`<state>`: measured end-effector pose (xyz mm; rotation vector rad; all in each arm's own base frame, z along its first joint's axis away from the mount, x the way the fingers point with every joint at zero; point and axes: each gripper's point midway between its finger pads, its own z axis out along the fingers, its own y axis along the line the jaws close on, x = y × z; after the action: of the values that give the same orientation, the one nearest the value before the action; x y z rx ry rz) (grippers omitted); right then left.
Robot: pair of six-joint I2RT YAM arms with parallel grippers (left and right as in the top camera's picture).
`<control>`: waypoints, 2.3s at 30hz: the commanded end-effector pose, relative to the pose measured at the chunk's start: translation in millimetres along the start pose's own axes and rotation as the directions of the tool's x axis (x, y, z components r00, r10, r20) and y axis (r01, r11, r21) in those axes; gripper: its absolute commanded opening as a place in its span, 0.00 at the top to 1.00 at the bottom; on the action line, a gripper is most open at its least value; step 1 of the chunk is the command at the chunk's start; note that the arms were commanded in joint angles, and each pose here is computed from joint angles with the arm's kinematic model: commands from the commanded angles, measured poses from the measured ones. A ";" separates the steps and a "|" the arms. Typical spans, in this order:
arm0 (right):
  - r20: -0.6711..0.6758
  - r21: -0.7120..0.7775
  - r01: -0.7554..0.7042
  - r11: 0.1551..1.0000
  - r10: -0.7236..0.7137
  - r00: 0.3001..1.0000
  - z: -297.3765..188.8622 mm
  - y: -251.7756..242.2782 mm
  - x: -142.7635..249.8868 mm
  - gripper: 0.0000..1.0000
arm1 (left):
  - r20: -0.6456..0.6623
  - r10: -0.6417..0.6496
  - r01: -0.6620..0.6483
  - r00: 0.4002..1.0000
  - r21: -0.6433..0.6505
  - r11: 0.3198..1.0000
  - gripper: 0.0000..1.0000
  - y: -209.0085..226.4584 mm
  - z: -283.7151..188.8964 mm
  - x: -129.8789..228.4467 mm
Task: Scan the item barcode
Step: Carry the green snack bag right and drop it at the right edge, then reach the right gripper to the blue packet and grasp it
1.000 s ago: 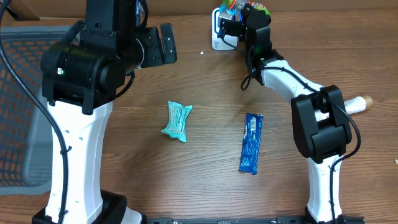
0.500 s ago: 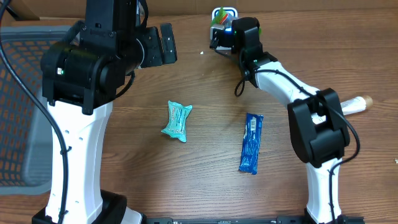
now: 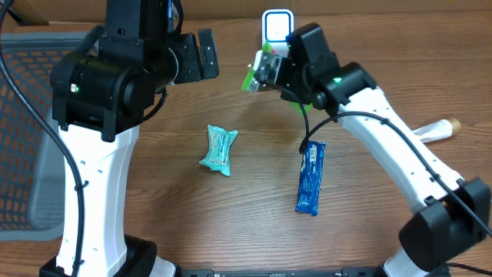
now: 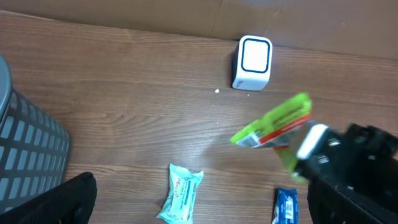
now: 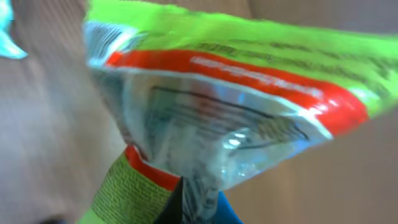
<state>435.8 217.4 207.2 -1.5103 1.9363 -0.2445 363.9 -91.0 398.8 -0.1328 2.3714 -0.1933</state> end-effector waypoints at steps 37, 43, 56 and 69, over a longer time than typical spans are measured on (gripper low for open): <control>-0.175 -0.474 -0.853 -0.219 0.973 -0.152 -44.4 -50.6 216.3 0.00 | 0.035 0.013 -0.013 0.999 -0.002 1.000 0.00 2.5 -10.3 -5.5; -0.273 -0.460 -0.867 -0.194 0.960 -0.070 -40.9 -28.5 175.6 0.00 | 0.035 0.013 -0.013 0.999 -0.002 1.000 0.00 2.5 -10.3 -5.5; -0.556 -0.174 -0.985 0.016 0.824 0.111 9.9 107.8 144.5 0.13 | 0.035 0.013 -0.013 0.999 -0.002 1.000 0.01 2.5 -10.3 -5.5; -0.657 -0.109 -0.986 -0.129 0.754 -0.026 18.8 172.3 192.8 0.27 | 0.035 0.012 -0.012 0.999 -0.002 1.000 0.00 2.6 -10.3 -5.7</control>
<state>295.4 98.0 33.7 0.2318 3.0987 0.8627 363.9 -91.0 398.8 -0.1328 2.3714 -0.1933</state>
